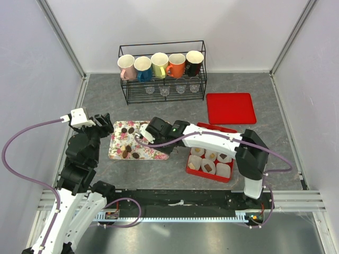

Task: Pack the chocolate
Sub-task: Pick up the fake chocolate from the plate, then move the packing box to the center of the board.

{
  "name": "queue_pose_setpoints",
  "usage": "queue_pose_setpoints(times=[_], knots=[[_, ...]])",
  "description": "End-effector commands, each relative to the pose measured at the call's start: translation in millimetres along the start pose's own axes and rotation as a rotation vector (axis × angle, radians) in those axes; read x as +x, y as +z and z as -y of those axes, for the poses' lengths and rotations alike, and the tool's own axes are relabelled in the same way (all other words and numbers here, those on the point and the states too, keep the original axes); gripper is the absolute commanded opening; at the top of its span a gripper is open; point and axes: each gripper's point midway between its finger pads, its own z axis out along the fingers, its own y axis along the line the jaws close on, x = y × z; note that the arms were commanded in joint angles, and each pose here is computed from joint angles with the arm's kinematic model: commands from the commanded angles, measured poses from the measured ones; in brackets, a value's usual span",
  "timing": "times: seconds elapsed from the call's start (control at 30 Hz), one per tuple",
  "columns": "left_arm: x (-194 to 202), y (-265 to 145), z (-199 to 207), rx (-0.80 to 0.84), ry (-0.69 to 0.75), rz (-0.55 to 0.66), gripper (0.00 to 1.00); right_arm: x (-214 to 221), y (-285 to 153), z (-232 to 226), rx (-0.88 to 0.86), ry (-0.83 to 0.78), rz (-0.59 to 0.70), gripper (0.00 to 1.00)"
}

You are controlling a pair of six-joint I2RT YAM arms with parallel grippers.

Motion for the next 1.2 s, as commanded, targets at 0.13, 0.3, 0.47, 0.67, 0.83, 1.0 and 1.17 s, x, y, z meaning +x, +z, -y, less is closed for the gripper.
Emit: queue_pose_setpoints(times=[0.13,0.3,0.47,0.67,0.83,1.0,1.17], knots=[[-8,-1,2,0.007,-0.047,0.034,0.72,-23,-32,6,0.039,0.080,0.130,0.00],[-8,-1,2,0.009,-0.047,0.033,0.72,-17,-47,4,0.032,0.116,0.148,0.00],[-8,-1,2,0.009,-0.048,0.036,0.72,-1,-69,-2,0.018,0.175,0.152,0.00],[-10,-2,3,0.013,-0.052,0.039,0.72,34,-95,-8,0.019,0.287,0.118,0.00],[-10,-3,2,0.014,-0.055,0.043,0.72,80,-114,-13,0.042,0.413,0.032,0.00],[-8,-3,1,0.009,-0.053,0.043,0.72,117,-136,-20,0.059,0.545,-0.006,0.00],[-7,-2,2,0.010,-0.050,0.037,0.72,159,-159,-28,0.089,0.695,-0.078,0.00]])
